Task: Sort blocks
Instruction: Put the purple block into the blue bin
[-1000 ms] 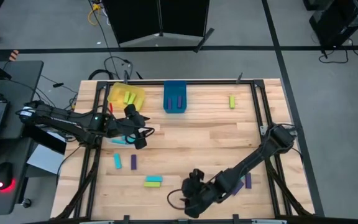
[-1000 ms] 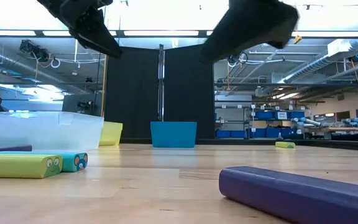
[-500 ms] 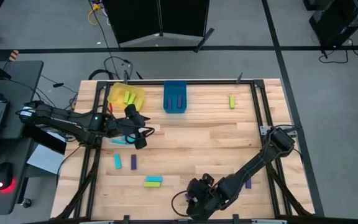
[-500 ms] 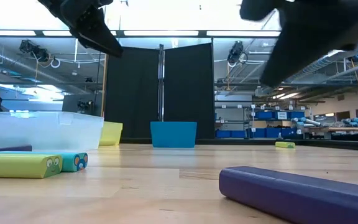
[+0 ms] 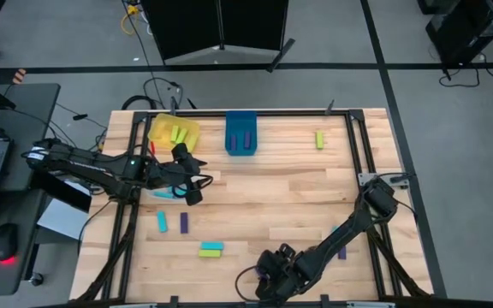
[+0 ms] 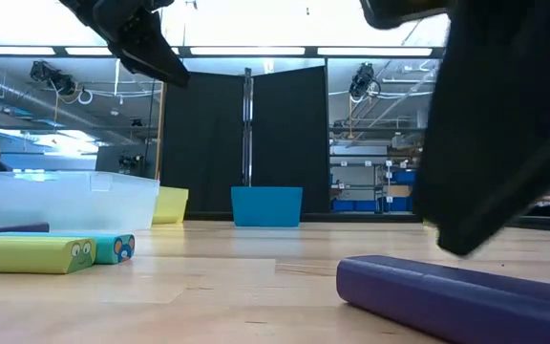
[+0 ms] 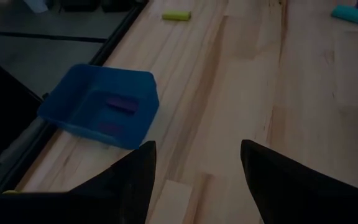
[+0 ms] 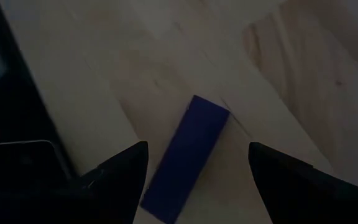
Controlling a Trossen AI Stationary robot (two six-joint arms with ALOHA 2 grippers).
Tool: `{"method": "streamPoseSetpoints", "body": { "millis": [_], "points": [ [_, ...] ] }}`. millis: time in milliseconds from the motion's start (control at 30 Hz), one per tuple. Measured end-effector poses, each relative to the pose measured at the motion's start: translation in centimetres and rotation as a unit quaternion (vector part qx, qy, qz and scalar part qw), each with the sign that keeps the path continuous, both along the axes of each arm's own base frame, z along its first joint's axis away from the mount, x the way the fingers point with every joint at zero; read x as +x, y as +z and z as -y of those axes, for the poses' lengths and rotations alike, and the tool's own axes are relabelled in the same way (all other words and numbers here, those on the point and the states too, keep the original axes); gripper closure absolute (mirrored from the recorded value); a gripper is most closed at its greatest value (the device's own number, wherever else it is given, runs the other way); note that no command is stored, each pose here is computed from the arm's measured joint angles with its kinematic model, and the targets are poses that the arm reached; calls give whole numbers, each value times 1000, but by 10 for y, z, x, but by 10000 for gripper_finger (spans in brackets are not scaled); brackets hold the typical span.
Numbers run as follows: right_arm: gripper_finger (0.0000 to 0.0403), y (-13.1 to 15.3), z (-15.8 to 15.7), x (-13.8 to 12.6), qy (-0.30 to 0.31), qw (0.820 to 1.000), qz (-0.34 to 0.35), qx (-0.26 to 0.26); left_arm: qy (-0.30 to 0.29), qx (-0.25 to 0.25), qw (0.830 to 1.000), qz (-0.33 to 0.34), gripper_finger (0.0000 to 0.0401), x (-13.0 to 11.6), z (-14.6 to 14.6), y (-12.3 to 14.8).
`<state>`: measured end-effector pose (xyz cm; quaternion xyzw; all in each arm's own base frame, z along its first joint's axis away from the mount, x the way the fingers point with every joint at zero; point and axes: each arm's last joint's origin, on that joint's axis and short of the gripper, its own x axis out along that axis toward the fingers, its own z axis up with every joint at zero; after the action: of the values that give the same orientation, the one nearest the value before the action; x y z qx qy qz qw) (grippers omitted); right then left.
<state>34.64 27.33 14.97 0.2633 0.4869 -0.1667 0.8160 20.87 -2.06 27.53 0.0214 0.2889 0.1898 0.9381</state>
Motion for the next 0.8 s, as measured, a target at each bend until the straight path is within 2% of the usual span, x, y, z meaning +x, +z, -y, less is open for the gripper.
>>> {"method": "streamPoseSetpoints", "body": {
  "millis": [533, 667, 800],
  "points": [
    [120, -24, -5, 3, -10, 1000, -22, 3, 0, 0, 1000, 0, 160, 0, 0, 0],
    [139, -27, -3, 2, -12, 1000, -29, -1, -1, -1, 1000, 0, 160, 0, 0, 0],
    [177, -28, -1, 2, -14, 999, -42, -3, -2, -3, 1000, -1, 160, 0, 0, 0]
  ]
}}
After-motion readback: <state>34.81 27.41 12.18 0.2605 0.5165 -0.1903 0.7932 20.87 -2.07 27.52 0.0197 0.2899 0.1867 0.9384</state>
